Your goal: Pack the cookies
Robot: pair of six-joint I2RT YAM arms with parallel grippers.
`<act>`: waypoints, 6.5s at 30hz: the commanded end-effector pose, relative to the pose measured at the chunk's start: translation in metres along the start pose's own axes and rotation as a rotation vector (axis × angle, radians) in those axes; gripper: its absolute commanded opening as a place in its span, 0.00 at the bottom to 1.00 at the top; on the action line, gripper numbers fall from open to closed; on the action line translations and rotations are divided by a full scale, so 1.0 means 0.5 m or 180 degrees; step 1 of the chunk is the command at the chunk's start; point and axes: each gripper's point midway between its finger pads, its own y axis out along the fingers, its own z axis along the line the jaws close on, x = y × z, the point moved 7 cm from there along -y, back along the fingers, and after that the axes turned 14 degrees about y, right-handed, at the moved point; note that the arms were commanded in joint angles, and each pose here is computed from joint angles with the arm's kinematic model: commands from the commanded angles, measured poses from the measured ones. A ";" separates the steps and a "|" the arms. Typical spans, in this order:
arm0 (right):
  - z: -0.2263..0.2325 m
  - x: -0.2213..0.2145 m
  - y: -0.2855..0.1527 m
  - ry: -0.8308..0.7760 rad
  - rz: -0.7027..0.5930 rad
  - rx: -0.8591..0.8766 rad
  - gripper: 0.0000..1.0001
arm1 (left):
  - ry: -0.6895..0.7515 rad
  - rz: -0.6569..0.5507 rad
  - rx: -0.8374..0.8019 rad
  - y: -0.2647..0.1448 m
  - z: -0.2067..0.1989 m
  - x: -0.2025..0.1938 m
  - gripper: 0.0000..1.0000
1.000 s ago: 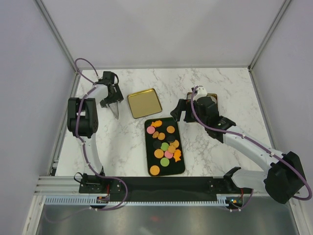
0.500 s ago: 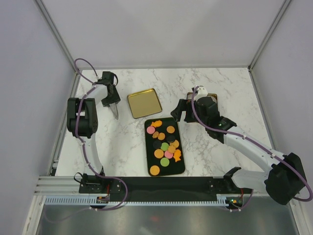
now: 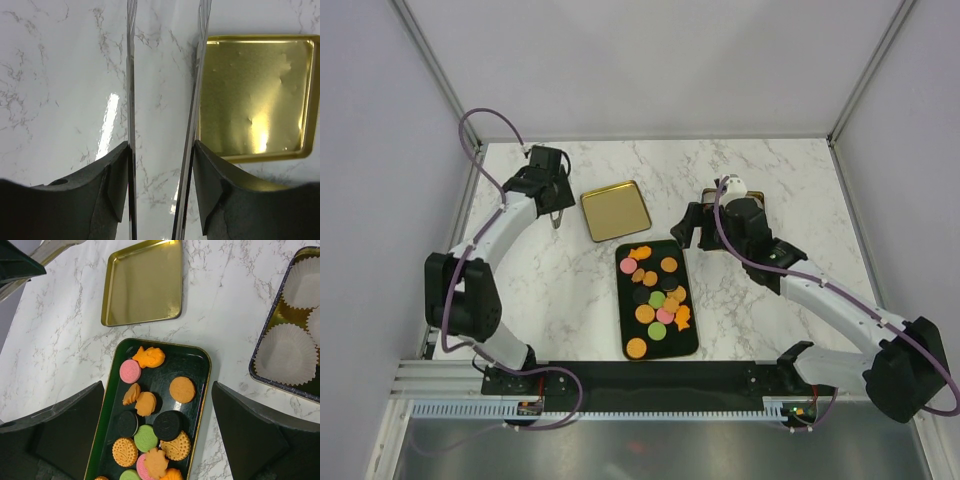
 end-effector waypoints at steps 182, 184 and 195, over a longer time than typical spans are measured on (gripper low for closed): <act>-0.016 0.167 -0.152 -0.0192 -0.1167 -0.0981 0.98 | 0.1186 -0.0587 -0.1935 -0.339 -0.362 -0.129 0.44; -0.019 0.157 -0.135 -0.0200 -0.1080 -0.0976 0.98 | 0.1224 -0.0509 -0.1900 -0.331 -0.338 -0.162 0.44; -0.034 0.124 -0.085 -0.0195 -0.0841 -0.0945 0.98 | 0.1408 0.0036 -0.2031 -0.342 -0.246 -0.293 0.46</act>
